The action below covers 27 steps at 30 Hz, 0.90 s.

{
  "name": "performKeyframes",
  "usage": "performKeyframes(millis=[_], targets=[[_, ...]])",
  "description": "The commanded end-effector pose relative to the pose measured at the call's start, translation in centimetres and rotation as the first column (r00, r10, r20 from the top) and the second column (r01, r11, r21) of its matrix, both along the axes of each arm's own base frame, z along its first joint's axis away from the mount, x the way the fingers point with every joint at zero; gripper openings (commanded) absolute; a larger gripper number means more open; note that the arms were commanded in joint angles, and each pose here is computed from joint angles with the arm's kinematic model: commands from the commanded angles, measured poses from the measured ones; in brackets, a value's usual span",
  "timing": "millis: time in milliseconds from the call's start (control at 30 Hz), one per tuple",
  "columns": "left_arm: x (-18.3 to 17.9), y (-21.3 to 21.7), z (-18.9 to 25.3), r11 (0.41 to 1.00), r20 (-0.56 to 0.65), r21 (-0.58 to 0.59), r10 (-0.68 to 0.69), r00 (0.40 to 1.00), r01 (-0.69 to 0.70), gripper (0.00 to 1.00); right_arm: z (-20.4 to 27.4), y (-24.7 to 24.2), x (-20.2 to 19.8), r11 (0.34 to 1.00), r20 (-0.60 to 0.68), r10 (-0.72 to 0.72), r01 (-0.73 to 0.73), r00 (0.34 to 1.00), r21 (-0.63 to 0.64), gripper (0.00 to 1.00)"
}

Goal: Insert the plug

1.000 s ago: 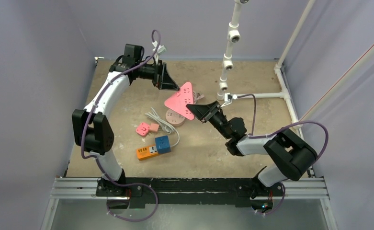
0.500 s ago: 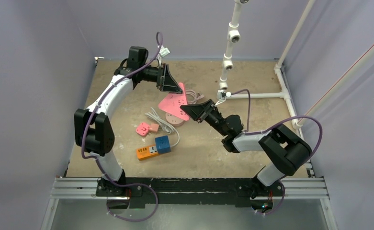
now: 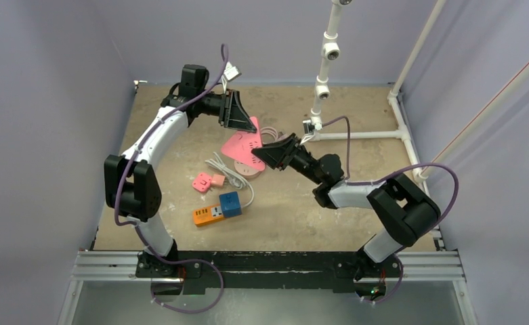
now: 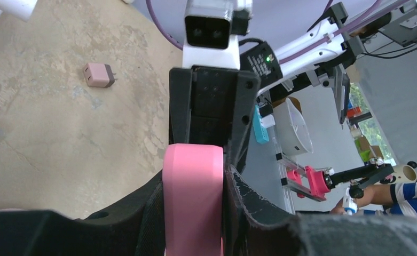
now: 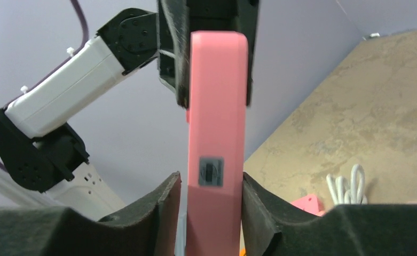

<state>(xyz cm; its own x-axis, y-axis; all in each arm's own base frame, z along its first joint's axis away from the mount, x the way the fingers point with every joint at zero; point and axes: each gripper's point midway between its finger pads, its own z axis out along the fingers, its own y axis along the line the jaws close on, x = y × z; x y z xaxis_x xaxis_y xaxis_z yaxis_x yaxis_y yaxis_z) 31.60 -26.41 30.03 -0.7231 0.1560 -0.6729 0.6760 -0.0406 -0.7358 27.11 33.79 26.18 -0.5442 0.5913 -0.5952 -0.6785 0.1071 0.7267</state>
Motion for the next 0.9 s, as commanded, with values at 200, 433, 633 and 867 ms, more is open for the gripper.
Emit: performKeyframes(millis=[200,433,633,867], targets=[[-0.8,-0.1,0.0,1.000,0.052,0.020,0.011,0.999,-0.012,0.00,4.7,2.2,1.1,0.982,0.304,0.141,-0.093,0.942,-0.166,0.61],[0.0,-0.2,0.1,0.999,0.090,0.039,0.032,0.995,-0.036,0.05,3.0,2.2,-1.1,0.967,0.260,0.238,-0.202,0.936,-0.157,0.06],[1.5,0.8,-1.9,0.976,0.253,0.177,0.080,0.964,-0.128,0.99,3.1,0.8,-1.1,0.979,0.177,0.187,-0.169,0.966,-0.110,0.00],[3.5,4.9,-5.5,0.889,0.544,0.345,0.073,0.836,-0.302,0.99,-1.1,-3.9,2.0,0.998,-0.252,-0.046,0.056,0.967,0.033,0.00]])
